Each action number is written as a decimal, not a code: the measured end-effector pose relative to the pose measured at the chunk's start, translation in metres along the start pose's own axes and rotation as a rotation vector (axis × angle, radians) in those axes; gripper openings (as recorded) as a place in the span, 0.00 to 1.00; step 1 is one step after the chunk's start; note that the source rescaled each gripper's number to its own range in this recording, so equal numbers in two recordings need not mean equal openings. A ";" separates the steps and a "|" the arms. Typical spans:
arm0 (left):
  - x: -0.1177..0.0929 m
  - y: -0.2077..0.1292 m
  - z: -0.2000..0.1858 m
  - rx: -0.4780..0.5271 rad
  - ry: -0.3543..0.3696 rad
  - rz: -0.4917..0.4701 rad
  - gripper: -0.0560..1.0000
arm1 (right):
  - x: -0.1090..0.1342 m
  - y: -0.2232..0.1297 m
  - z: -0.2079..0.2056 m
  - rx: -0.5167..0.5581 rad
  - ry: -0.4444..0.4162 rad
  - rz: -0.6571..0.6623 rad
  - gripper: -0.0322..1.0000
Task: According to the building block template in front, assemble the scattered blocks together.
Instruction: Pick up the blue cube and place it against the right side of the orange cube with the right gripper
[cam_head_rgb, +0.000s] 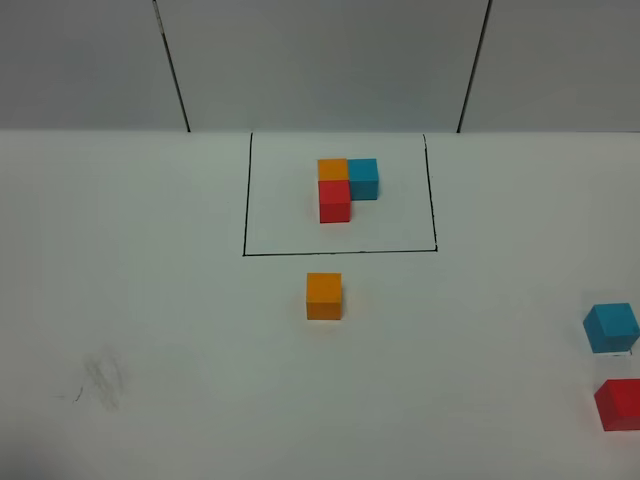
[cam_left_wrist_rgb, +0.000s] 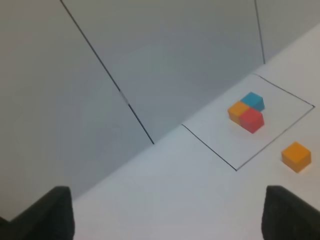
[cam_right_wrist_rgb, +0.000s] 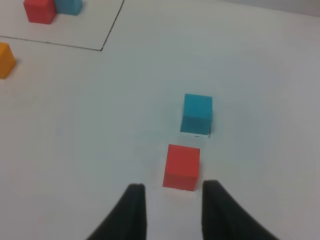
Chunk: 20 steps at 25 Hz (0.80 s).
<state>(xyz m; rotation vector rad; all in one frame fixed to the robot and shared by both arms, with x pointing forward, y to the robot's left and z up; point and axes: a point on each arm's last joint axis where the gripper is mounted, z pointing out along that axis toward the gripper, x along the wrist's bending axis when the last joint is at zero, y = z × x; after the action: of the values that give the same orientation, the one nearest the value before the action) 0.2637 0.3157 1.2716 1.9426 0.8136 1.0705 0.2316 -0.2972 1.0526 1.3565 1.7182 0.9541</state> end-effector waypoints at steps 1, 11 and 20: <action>-0.003 -0.010 -0.003 0.003 -0.001 -0.015 0.68 | 0.000 0.000 0.000 0.000 0.000 0.000 0.03; -0.044 -0.109 -0.002 0.057 -0.099 -0.193 0.67 | 0.000 0.000 0.000 0.000 0.000 0.000 0.03; -0.091 -0.141 0.012 0.074 -0.168 -0.221 0.67 | 0.000 0.000 0.000 0.000 0.000 0.000 0.03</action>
<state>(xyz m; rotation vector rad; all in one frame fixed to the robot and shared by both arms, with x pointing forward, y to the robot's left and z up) 0.2097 0.3104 1.1120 1.9213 0.9593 0.7451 0.2316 -0.2972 1.0526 1.3565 1.7182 0.9541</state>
